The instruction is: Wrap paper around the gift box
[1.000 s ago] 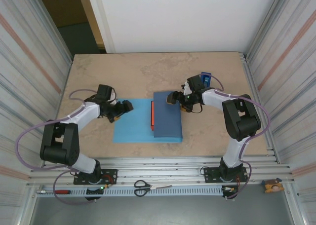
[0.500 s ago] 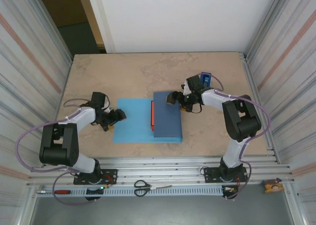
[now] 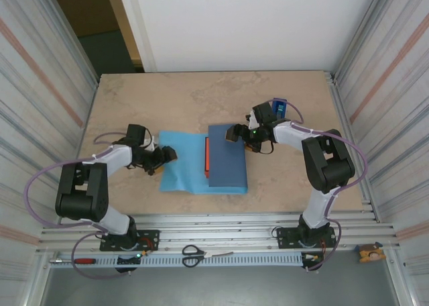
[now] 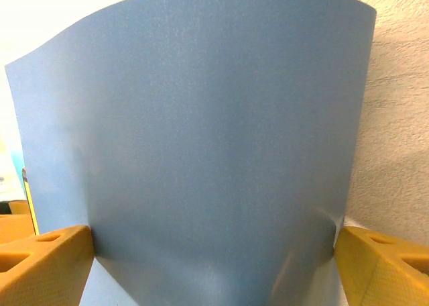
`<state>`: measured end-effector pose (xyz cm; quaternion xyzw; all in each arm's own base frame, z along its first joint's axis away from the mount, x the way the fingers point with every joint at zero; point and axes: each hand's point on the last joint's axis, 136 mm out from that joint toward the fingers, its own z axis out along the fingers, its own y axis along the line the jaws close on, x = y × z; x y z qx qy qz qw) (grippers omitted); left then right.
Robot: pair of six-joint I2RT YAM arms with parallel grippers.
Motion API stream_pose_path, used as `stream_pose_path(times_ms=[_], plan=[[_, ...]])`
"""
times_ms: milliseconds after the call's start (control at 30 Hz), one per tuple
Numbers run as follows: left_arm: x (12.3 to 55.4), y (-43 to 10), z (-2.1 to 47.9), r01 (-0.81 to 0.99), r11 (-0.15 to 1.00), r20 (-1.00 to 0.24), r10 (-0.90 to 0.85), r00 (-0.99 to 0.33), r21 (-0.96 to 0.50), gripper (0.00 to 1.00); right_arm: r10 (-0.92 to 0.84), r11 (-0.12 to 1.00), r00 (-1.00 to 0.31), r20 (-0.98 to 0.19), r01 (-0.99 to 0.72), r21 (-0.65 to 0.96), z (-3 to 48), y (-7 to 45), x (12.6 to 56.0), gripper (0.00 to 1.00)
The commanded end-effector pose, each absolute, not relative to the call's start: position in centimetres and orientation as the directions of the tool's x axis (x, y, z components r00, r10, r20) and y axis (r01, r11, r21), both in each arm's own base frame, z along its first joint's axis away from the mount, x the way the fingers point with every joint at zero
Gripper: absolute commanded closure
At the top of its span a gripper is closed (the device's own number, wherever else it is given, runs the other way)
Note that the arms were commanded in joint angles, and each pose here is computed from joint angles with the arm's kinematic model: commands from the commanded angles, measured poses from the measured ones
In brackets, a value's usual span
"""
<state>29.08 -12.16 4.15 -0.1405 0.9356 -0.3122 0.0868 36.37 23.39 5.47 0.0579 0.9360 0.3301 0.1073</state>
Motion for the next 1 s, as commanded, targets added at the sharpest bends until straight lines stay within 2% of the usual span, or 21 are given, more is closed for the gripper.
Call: stream_pose_path(times_ms=[0,233,333,433,533,667,967], plan=[[29.7,-13.8,5.6,-0.117,0.708,-0.113,-0.269,-0.956,-0.696,0.23,0.164,0.882,-0.987,-0.003,0.145,0.448,0.2,20.9,31.5,0.09],[31.4,-15.2,7.6,-0.032,0.619,-0.163,-0.257,-0.953,-0.785,0.19,0.165,0.882,-0.986,-0.003,0.146,0.448,0.2,21.0,31.6,0.09],[32.5,-14.6,7.5,-0.045,0.642,-0.178,-0.279,-0.944,-0.766,0.19,0.164,0.882,-0.987,-0.003,0.145,0.448,0.2,21.1,31.6,0.09],[32.9,-12.5,7.4,-0.131,0.718,-0.196,-0.353,-0.915,-0.684,0.19,0.163,0.883,-0.987,-0.003,0.144,0.446,0.2,21.1,31.6,0.09],[31.1,-9.8,6.7,-0.264,0.794,-0.169,-0.414,-0.895,-0.547,0.18,0.163,0.885,-0.987,-0.001,0.146,0.442,0.1,21.0,31.5,0.09],[27.2,-7.7,5.3,-0.38,0.816,-0.115,-0.469,-0.875,-0.435,0.18,0.165,0.886,-0.986,0.002,0.149,0.44,0.1,21.0,31.4,0.09],[21.0,-7.7,4.1,-0.438,0.784,-0.055,-0.51,-0.859,-0.44,0.17,0.161,0.886,-0.987,-0.001,0.144,0.44,0.3,21.2,31.4,0.09]])
